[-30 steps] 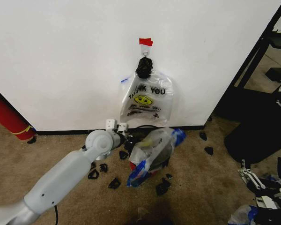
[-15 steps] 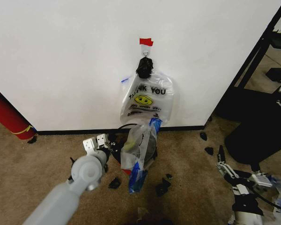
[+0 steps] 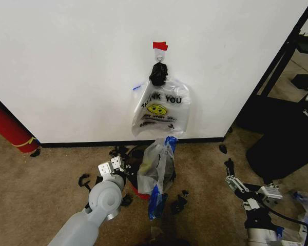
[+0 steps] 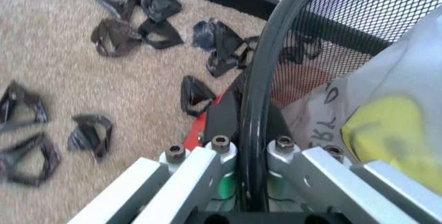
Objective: Pick up the garbage bag from the wall and place it over the trash bin.
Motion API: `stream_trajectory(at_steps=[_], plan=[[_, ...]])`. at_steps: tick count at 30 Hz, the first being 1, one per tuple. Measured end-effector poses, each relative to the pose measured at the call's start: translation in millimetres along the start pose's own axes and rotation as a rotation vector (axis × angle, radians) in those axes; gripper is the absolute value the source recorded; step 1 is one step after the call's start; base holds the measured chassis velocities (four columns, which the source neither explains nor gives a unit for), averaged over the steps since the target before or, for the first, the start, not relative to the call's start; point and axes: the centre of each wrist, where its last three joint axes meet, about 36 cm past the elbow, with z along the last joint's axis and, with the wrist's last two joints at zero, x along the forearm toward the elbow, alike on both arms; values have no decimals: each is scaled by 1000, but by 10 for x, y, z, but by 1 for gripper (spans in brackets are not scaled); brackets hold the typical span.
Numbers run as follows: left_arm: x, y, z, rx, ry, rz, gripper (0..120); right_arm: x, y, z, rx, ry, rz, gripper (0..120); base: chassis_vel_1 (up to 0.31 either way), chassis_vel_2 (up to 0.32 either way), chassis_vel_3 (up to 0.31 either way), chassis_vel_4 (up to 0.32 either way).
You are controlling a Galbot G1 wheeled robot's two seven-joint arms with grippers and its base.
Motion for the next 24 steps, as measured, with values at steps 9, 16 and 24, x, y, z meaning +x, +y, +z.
stream_trajectory(at_steps=[9,16,24], plan=[[48,31,-65,-35,-56,-1,33,-31,34,-104,7,32,-14,100,0,0,0,0],[298,93,-133,-110,-114,12,61,-131,41,-194,-6,125,-64,100,0,0,0,0],[644,336,-159,-233,-416,31,90,-199,98,-167,-137,433,-159,100,0,0,0,0]])
